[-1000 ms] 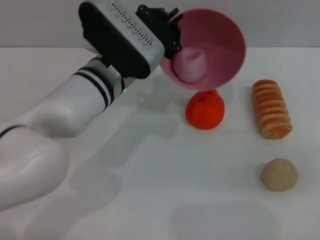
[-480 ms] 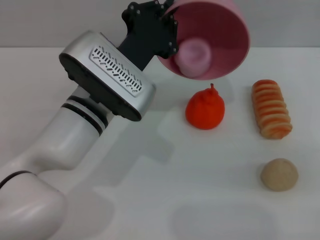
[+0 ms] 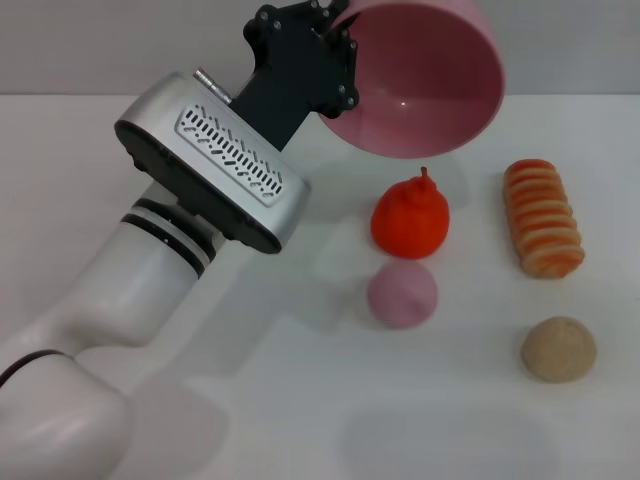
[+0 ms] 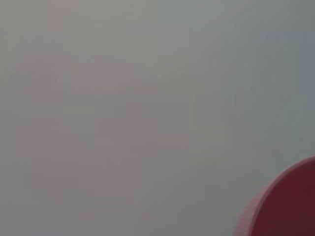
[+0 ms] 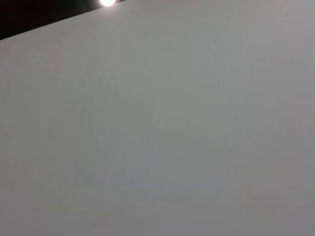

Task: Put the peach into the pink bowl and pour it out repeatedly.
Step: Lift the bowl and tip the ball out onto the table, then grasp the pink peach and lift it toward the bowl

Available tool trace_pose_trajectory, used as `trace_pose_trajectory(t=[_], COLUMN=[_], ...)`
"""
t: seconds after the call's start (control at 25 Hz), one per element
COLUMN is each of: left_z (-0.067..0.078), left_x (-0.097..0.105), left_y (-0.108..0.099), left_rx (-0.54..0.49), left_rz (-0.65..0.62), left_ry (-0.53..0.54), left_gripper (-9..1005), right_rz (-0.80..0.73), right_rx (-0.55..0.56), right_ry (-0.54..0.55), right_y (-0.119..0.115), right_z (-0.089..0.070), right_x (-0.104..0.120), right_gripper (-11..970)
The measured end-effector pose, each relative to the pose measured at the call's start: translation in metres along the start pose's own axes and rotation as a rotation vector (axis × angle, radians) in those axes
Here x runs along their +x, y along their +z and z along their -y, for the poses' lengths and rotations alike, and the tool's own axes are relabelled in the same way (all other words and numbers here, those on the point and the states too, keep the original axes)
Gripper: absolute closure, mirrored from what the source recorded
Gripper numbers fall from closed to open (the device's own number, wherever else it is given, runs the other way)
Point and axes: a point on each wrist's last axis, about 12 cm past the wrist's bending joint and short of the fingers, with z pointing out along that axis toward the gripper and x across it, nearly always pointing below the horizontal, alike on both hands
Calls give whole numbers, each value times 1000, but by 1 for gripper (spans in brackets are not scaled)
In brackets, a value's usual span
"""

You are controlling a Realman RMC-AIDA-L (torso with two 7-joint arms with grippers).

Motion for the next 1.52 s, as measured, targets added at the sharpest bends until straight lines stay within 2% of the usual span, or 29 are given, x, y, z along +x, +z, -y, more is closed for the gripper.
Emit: trace_pose_trajectory(t=[0.2,0.36,0.52,0.64,0.68,0.72,0.76,0.8,0.84,0.92,0.96,1.04,1.08,1.12,1.16,1.36,1.52], left_z=[-5,-21,-49,-78,-85,-93,-100,-112,-115,-125,-125,-139,-140,-141,-142,-142,-142], left_x=[3,10,21,34,36,40,42,44,45,47,47,50,50,51,51,51,50], left_y=[6,21,48,70,74,78,80,81,81,79,79,75,75,75,75,75,76], left_rx=[2,16,74,130,139,152,156,153,151,141,141,125,125,124,124,122,123], left_rz=[-32,-133,-319,-515,-555,-610,-638,-675,-684,-704,-704,-716,-717,-718,-718,-716,-714], left_ry=[-28,-119,-241,-350,-380,-422,-447,-486,-496,-525,-525,-545,-546,-545,-543,-540,-538], left_gripper=[951,951,951,951,951,951,951,951,951,951,951,951,951,951,951,951,951], right_rz=[-12,-27,-51,-97,-125,-182,-182,-208,-249,-343,-404,-548,-639,-843,-843,-1320,-1602], right_rx=[-14,-41,-103,-182,-230,-340,-340,-398,-475,-617,-690,-818,-878,-974,-974,-1080,-1049], right_ry=[8,19,49,111,138,181,181,197,206,221,228,228,217,189,189,49,-57], right_y=[1,2,7,16,21,30,30,35,41,51,57,68,73,81,81,91,93], right_z=[-3,-8,-17,-25,-30,-40,-40,-46,-53,-67,-75,-90,-98,-116,-116,-148,-158], right_x=[2,5,8,11,12,12,12,10,8,4,1,-4,-6,-7,-7,7,30], right_gripper=[373,379,384,388,390,391,393,394,395,398,399,402,404,405,406,413,419])
